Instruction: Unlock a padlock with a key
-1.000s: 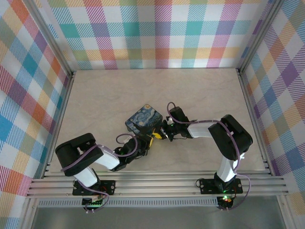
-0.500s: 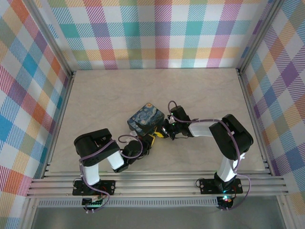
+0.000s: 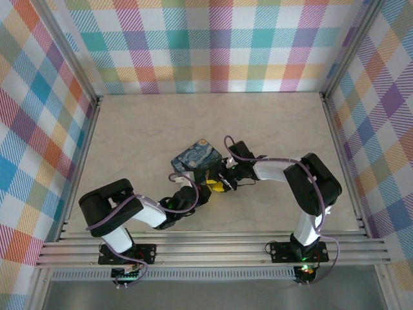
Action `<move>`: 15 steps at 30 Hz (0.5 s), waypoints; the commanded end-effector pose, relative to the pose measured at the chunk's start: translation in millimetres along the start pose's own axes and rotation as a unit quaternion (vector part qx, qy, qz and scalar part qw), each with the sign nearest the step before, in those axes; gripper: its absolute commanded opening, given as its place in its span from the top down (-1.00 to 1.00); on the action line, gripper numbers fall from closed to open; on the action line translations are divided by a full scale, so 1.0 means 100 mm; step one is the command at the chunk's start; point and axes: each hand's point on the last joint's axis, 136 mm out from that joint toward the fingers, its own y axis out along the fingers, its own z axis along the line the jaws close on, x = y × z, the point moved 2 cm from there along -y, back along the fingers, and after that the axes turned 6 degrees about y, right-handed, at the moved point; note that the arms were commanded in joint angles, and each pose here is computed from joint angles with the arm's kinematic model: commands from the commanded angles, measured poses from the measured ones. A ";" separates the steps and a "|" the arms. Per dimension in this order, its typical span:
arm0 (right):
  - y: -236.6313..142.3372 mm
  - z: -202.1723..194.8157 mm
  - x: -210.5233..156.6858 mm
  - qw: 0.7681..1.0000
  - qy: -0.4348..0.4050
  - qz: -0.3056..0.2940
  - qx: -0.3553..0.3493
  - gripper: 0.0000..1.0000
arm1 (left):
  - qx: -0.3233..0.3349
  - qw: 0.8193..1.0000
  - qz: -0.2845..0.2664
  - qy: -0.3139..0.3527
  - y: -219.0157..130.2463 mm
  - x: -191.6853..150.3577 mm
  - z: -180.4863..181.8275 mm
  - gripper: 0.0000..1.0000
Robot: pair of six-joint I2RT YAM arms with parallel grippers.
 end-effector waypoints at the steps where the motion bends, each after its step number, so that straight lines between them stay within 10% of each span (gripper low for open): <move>1: -0.02 0.14 -0.18 0.999 -0.016 0.038 0.014 0.08 | 0.027 0.999 0.008 0.025 0.01 -0.08 0.12 1.00; 15: -0.31 0.24 -0.10 0.997 -0.063 -0.038 -0.002 -0.10 | 0.057 0.997 -0.032 0.031 -0.20 0.08 0.26 1.00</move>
